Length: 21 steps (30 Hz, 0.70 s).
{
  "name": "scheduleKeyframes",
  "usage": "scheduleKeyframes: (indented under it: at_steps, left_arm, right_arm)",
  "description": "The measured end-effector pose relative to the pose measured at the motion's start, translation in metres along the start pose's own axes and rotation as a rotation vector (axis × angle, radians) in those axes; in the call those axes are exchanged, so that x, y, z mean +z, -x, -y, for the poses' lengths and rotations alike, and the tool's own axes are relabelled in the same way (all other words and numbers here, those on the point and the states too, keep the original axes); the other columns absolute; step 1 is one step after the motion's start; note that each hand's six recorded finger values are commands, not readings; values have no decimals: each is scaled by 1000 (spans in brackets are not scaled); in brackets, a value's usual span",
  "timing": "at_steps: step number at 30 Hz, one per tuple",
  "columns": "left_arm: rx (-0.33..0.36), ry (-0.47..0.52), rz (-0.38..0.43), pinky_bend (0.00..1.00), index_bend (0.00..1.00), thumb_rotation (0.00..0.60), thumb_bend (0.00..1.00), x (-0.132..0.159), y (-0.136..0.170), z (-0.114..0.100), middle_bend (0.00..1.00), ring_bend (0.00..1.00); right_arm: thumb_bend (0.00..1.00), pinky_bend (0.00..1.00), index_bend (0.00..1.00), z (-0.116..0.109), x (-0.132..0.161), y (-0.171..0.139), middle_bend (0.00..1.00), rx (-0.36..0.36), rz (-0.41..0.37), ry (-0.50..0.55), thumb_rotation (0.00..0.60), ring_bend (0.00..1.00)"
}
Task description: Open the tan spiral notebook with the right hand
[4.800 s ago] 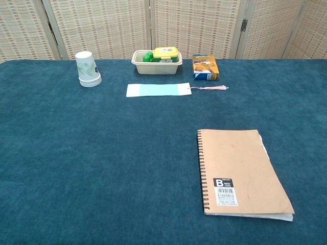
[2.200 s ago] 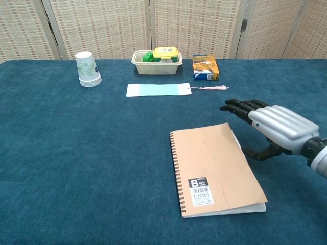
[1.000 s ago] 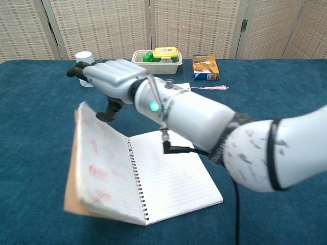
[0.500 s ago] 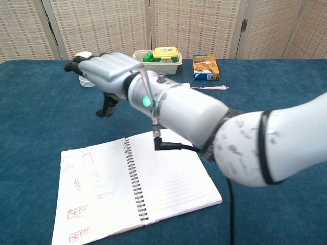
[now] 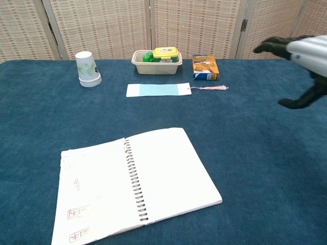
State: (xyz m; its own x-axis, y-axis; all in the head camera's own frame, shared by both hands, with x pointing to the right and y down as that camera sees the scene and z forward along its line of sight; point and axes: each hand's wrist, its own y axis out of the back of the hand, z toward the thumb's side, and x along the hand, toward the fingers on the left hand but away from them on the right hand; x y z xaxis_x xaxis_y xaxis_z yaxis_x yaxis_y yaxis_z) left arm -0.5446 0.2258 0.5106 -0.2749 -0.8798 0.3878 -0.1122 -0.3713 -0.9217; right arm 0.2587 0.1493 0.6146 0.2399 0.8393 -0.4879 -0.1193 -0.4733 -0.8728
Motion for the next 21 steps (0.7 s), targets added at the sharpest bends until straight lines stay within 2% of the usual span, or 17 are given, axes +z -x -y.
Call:
scheduleKeyframes:
  at_steps: [5,9,14,21]
  left_arm:
    - [-29,-18,15,213,109,600,259,13,-2,14,84,96]
    - [-29,-23,15,213,109,600,260,17,-1,18,84,96]
    - [-36,-29,22,213,109,600,260,22,0,23,84,96]
    - [-46,-29,23,213,109,600,260,23,-2,26,84,96]
  right_arm:
    - [325,0,0,10,-57,-50,0,-35,124,66,600,0]
    - [324,0,0,12,-91,-85,0,-78,204,77,600,0]
    - [322,0,0,15,-110,-104,0,-106,238,104,600,0]
    - [322,0,0,14,-125,-109,0,-112,257,122,600,0]
